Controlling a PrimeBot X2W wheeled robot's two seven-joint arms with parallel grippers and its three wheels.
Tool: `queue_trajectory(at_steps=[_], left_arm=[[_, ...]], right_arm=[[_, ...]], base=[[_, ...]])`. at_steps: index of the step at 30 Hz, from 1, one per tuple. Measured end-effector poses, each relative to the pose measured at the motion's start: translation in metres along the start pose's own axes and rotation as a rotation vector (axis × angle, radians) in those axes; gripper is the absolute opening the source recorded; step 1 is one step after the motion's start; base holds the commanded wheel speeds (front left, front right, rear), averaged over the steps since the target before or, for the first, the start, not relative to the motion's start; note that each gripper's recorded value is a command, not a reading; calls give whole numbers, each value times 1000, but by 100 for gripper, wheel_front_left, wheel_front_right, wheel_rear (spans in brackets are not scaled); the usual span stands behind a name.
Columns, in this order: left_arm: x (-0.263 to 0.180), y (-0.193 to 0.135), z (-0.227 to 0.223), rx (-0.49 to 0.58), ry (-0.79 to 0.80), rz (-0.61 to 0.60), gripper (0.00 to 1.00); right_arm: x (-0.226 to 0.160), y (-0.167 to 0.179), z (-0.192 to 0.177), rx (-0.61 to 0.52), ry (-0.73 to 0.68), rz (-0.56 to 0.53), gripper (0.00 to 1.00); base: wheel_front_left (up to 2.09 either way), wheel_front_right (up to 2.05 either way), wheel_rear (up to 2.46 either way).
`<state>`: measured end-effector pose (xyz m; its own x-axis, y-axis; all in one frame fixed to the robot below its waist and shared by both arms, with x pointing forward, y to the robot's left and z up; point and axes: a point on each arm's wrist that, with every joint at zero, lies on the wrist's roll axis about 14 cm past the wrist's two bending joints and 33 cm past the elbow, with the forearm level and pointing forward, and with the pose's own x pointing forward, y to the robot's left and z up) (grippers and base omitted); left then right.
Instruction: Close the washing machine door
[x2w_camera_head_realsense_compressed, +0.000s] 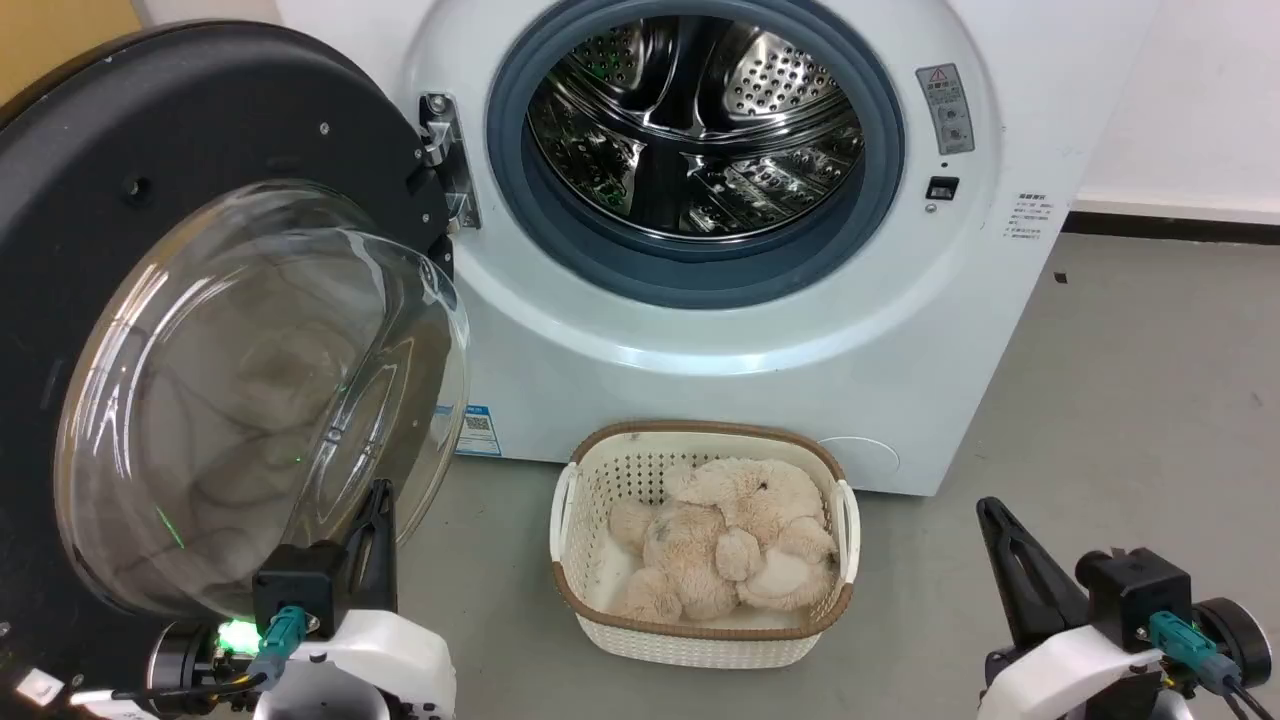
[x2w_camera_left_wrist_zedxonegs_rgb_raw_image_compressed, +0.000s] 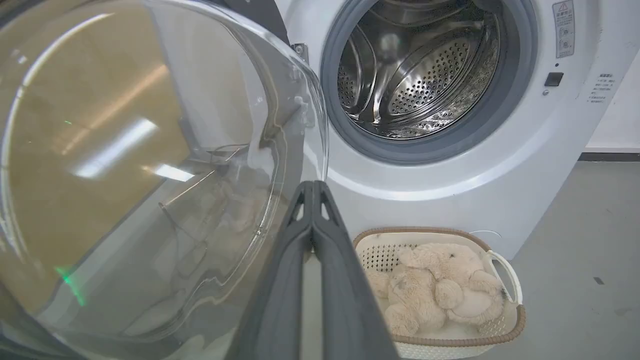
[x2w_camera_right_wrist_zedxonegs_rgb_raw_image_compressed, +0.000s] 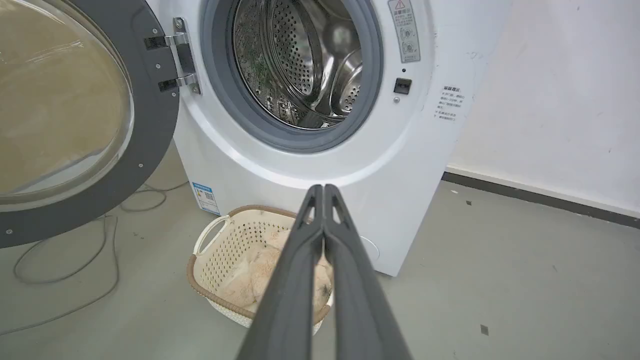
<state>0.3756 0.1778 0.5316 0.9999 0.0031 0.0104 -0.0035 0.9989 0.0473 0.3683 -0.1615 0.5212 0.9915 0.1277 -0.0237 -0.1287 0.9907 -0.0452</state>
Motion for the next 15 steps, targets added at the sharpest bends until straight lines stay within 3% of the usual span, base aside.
queue_trajectory(at_steps=[10, 11, 15], left_arm=[[0, 0, 0, 0, 0, 0, 0], [0, 0, 0, 0, 0, 0, 100], [0, 0, 0, 0, 1, 0, 100]], right_arm=[[0, 0, 0, 0, 0, 0, 0], [0, 0, 0, 0, 0, 0, 100], [0, 0, 0, 1, 1, 0, 100]], base=[[0, 0, 0], [0, 0, 0], [0, 0, 0]])
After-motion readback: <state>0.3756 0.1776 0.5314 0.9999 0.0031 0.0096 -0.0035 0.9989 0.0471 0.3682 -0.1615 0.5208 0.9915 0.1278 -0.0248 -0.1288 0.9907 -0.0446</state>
